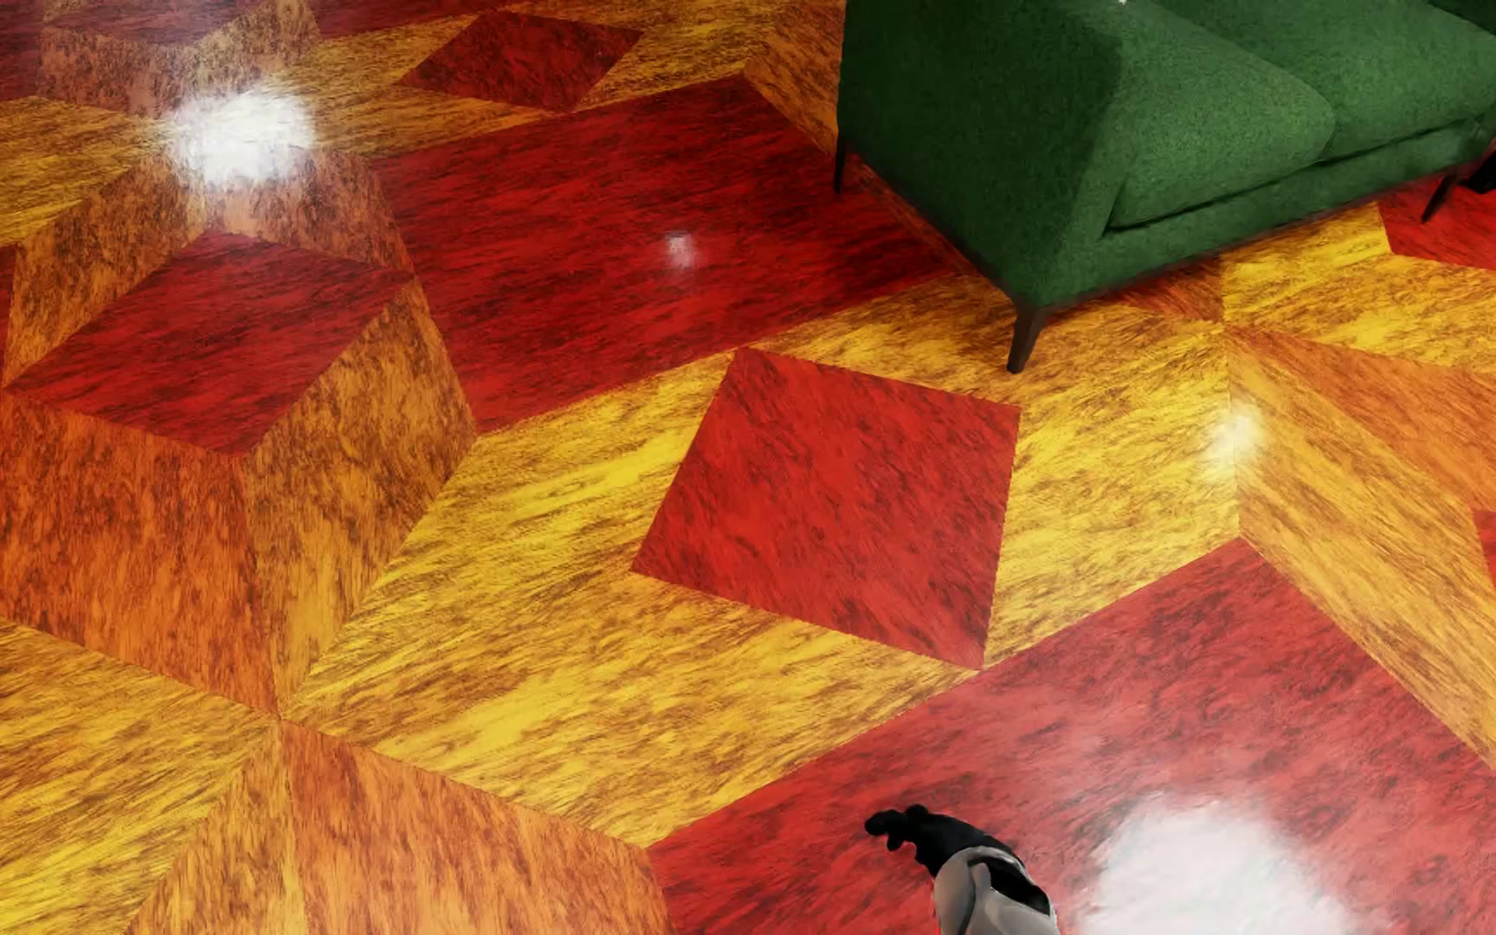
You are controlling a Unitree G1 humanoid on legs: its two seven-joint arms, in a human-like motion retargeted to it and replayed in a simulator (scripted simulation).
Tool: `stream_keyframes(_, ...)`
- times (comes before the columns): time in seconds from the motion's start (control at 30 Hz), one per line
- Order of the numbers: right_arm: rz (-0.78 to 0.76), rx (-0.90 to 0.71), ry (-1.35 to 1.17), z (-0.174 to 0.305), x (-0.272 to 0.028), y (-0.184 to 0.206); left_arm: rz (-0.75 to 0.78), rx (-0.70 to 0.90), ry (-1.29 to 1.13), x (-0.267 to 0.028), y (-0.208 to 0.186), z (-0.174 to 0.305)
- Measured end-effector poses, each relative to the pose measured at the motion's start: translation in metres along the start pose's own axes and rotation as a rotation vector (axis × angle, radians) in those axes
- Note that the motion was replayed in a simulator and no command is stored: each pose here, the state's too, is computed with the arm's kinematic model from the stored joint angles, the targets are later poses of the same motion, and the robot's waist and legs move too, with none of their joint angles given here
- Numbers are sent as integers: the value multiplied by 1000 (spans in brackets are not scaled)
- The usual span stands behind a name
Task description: Head to sofa
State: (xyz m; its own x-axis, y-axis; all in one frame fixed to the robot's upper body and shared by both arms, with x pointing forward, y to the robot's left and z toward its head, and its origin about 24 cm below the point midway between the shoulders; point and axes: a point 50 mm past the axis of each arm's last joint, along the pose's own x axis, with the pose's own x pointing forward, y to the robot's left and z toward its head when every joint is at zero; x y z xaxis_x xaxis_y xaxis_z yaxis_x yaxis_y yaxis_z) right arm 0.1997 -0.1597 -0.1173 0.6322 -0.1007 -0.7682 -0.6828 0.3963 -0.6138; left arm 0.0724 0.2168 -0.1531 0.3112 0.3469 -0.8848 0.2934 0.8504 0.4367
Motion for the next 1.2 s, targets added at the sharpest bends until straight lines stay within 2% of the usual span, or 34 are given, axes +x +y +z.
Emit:
stream_keyframes(0.1, -67, 126, 38, -8, -2, -1, -9, 75, -55, 1, 1, 19)
stream_keyframes(0.17, -50, 180, 56, -14, -6, 11, 6, 110, -124, 1, 5, 34)
stream_keyframes(0.37, 284, 8, 164, -39, -26, 87, 26, 89, -199, -2, 6, 51)
stream_keyframes(0.4, 334, 39, 200, -44, -30, 98, 23, 88, -193, -2, 6, 49)
stream_keyframes(0.47, 329, 238, 285, -48, -36, 107, 14, 90, -179, -1, 6, 47)
stream_keyframes(0.5, 303, 240, 273, -49, -37, 107, 12, 92, -172, -1, 7, 45)
stream_keyframes(0.67, 270, -10, 187, -57, -27, 83, 13, 78, -138, -1, 7, 35)
stream_keyframes(0.8, 133, -81, 176, -48, -6, 28, 69, 2, -149, -2, 9, 37)
stream_keyframes(0.9, -40, -86, 61, -14, 7, -28, 25, -6, -150, -6, 0, 31)
stream_keyframes(1.0, -205, -97, -123, 35, 5, -73, -36, 49, -160, -8, -13, 31)
stream_keyframes(1.1, -241, 37, -243, 62, -5, -59, -59, 163, -95, -3, -11, 18)
stream_keyframes(1.2, -84, -40, -217, 47, -7, -13, -63, 211, 11, 2, -6, -2)
